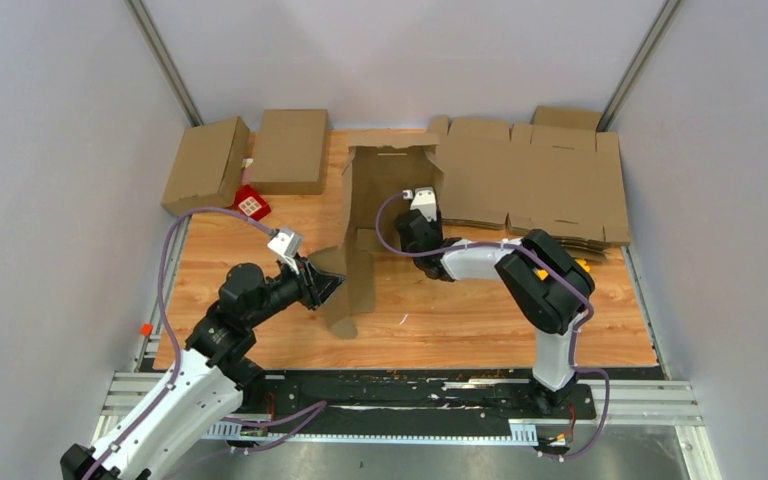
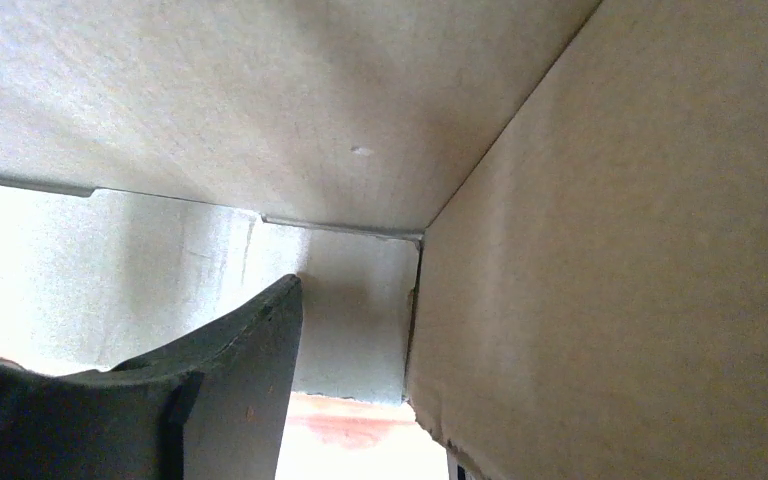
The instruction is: Fold the paper box
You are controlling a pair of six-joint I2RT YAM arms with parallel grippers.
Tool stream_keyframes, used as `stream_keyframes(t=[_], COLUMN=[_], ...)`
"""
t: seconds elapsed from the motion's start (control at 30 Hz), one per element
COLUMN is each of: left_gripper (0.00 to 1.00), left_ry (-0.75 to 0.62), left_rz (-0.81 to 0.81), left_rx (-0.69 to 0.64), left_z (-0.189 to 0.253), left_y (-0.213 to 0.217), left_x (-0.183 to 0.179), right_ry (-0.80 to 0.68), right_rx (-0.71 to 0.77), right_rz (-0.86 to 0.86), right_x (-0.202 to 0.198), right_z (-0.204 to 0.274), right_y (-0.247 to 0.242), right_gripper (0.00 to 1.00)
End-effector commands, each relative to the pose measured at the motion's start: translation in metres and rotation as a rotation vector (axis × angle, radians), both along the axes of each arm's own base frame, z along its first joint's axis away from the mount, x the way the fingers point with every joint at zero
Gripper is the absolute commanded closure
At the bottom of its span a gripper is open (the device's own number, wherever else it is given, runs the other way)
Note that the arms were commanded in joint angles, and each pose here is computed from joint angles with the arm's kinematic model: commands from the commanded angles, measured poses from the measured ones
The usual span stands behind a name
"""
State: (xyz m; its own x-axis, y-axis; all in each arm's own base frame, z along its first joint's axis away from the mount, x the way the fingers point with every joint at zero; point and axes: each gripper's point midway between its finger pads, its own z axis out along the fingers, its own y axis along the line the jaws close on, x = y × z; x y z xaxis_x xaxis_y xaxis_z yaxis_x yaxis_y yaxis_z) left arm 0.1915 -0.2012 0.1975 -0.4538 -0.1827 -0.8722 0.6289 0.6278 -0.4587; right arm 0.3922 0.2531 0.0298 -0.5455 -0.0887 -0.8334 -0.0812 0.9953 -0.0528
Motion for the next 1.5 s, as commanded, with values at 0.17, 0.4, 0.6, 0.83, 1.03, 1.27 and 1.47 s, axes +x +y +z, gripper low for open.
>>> stream_keyframes(t=[0.17, 0.4, 0.6, 0.83, 1.03, 1.27, 1.47], left_gripper=[0.57, 0.85, 0.89, 0.89, 0.89, 0.89, 0.89], left_ry=[0.043, 0.042, 0.058, 0.064, 0.063, 0.062, 0.071], left_rz=[0.214, 0.181, 0.097, 0.057, 0.048, 0.045, 0.029], left_rx=[0.083, 0.111, 0.070, 0.051, 0.063, 0.074, 0.085], left_z=[-0.013, -0.015, -0.015, -0.010, -0.011, -0.010, -0.011], left_y=[0.038, 0.033, 0.017, 0.010, 0.010, 0.010, 0.006], left_x=[0.009, 0.010, 0.005, 0.002, 0.000, 0.001, 0.004], right_ry=[0.114, 0.079, 0.068, 0.022, -0.053, -0.073, -0.047], right_rx=[-0.085, 0.020, 0.118, 0.176, 0.196, 0.198, 0.190], right_rz=[-0.019, 0.056, 0.073, 0.048, 0.069, 0.075, 0.079], right_x=[-0.038, -0.036, -0.027, -0.013, -0.009, -0.012, -0.014], right_z=[-0.016, 0.004, 0.017, 0.027, 0.046, 0.055, 0.051], right_y=[-0.034, -0.012, 0.009, 0.020, 0.020, 0.000, -0.015], right_gripper=[0.54, 0.21, 0.04, 0.00, 0.00, 0.00, 0.00])
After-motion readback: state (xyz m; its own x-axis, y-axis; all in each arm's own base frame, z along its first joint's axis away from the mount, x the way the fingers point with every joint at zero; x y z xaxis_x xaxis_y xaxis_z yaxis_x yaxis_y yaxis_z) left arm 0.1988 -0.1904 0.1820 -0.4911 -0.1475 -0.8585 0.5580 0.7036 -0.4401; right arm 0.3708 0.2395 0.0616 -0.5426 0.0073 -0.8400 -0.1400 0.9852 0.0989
